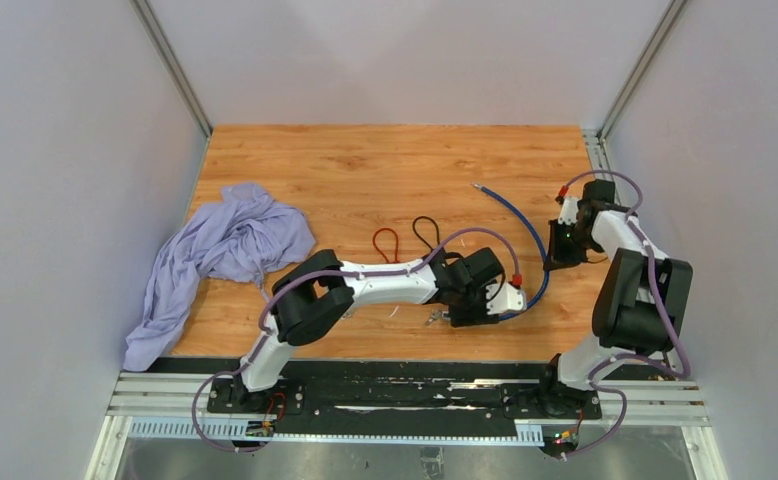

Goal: Lock with the key
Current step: Lock the lock.

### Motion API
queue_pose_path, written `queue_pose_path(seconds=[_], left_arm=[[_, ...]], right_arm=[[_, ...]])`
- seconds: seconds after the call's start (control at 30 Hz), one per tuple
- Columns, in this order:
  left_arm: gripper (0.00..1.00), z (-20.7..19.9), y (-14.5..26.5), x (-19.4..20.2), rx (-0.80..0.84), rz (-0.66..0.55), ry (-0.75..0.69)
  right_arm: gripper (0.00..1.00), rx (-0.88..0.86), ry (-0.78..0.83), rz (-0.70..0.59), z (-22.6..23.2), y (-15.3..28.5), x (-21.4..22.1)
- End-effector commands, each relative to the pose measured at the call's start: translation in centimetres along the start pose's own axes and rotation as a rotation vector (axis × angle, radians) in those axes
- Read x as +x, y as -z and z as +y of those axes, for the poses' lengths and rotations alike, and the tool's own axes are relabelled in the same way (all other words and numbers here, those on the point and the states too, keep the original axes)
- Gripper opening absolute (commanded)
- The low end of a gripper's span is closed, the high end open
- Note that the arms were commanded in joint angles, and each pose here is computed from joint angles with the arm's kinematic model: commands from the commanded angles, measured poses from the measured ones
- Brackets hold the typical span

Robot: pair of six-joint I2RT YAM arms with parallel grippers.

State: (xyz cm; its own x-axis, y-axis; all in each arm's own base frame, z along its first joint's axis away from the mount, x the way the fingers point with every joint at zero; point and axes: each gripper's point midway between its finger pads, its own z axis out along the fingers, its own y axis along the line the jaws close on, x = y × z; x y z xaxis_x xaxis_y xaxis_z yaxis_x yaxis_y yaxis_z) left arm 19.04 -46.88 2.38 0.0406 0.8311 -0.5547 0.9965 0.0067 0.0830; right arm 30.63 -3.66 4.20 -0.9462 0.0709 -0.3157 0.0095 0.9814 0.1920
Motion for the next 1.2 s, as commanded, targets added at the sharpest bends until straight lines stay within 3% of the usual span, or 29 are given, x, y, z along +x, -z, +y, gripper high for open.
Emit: queue_pose_path(seconds=[0.0,0.13,0.3,0.53,0.87,0.97,1.17], left_arm=[[0.51,-1.6,1.8,2.5,0.102,0.044,-0.188],[0.5,-3.2,2.4,4.8,0.182,0.087,-0.261],[0.57,-4.1,3.4,6.6,0.206,0.108,-0.291],[0.78,-3.2,5.6,5.9,0.122,0.08,-0.283],[0.86,-0.4,7.7,6.5,0.036,0.109,-0.177],[0.86,-0.7,8.4,6.6,0.046,0.114,-0.175],[0.85,-1.5,8.9,5.9,0.068,0.094,-0.087]], right_arm=[[0.13,-0.015,0.118,0.019,0.6,1.9,2.0],[0.29,-0.029,0.146,-0.063,0.9,2.4,-1.0],[0.38,-0.061,0.211,-0.098,2.5,0.9,-5.0],[0.45,0.01,0.445,-0.118,4.2,-2.9,-11.3],[0.46,0.013,0.617,-0.06,4.0,-7.9,-14.1],[0.4,0.019,0.634,-0.03,3.6,-8.8,-13.7],[0.09,0.121,0.561,-0.015,0.9,-7.7,-12.4]])
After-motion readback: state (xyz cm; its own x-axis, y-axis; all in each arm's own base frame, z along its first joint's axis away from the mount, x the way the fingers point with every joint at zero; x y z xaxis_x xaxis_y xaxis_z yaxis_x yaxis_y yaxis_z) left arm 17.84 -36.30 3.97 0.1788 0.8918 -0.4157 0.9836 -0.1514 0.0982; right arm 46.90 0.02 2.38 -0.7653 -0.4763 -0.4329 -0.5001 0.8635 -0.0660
